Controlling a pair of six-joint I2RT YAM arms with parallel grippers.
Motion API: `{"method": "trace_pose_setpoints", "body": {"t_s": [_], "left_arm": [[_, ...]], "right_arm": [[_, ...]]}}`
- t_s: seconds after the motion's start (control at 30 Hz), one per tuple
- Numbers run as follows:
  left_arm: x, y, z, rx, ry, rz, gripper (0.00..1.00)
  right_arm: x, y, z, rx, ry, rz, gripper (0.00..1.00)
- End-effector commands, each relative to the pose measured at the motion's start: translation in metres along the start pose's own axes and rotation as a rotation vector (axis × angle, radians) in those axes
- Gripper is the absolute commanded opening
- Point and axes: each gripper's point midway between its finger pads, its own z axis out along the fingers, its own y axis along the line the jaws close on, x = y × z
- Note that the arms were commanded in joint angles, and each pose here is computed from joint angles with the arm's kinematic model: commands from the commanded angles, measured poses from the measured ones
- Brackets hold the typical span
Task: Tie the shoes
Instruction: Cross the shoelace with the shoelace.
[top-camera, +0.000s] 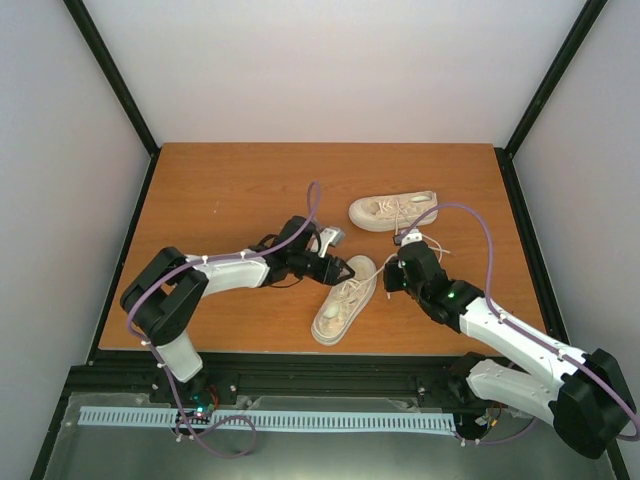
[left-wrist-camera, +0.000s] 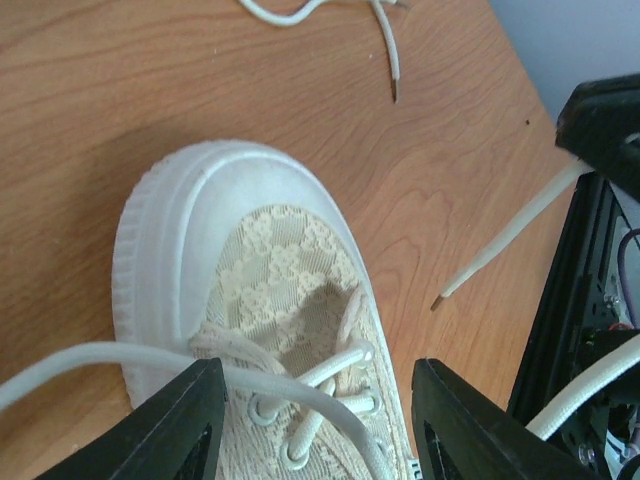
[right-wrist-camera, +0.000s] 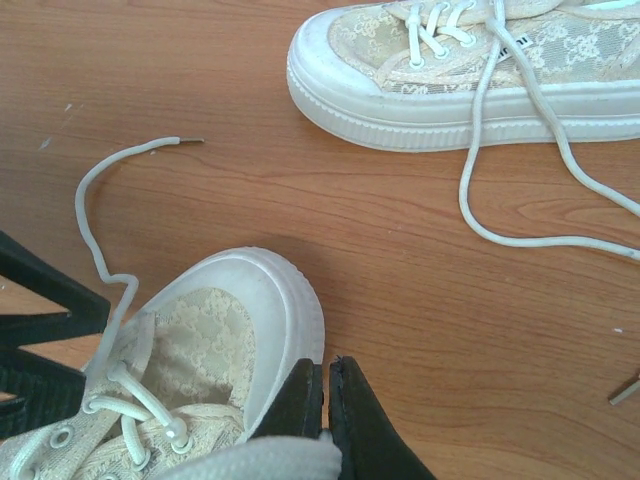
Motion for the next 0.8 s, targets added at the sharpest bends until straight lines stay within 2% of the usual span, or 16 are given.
{"method": "trace_pose_setpoints", "body": {"t_s": [0.0, 0.2, 0.37, 0.5, 0.67, 0.77], "left_arm": [[-0.005, -0.008, -0.001, -0.035, 0.008, -0.032, 0.54], [0.008, -0.005, 0.004, -0.130, 0.063, -0.069, 0.61], [0.016, 0.003, 0.004, -0.236, 0.088, -0.057, 0.61], [0.016, 0.010, 0.006, -0.282, 0.099, -0.068, 0.50], [0.016, 0.017, 0.010, -0.311, 0.103, -0.081, 0.28], [0.012, 0.014, 0.011, -0.295, 0.080, -0.085, 0.19]], "right_arm": [[-0.005, -0.003, -0.004, 0.024, -0.020, 0.014, 0.03], [-0.004, -0.006, -0.006, 0.031, -0.024, 0.015, 0.03], [-0.004, -0.007, -0.008, 0.033, -0.033, 0.021, 0.03], [-0.005, -0.008, -0.010, 0.034, -0.041, 0.023, 0.03], [-0.005, -0.010, -0.013, 0.039, -0.052, 0.027, 0.03], [-0.006, -0.010, -0.014, 0.039, -0.055, 0.028, 0.03]]}}
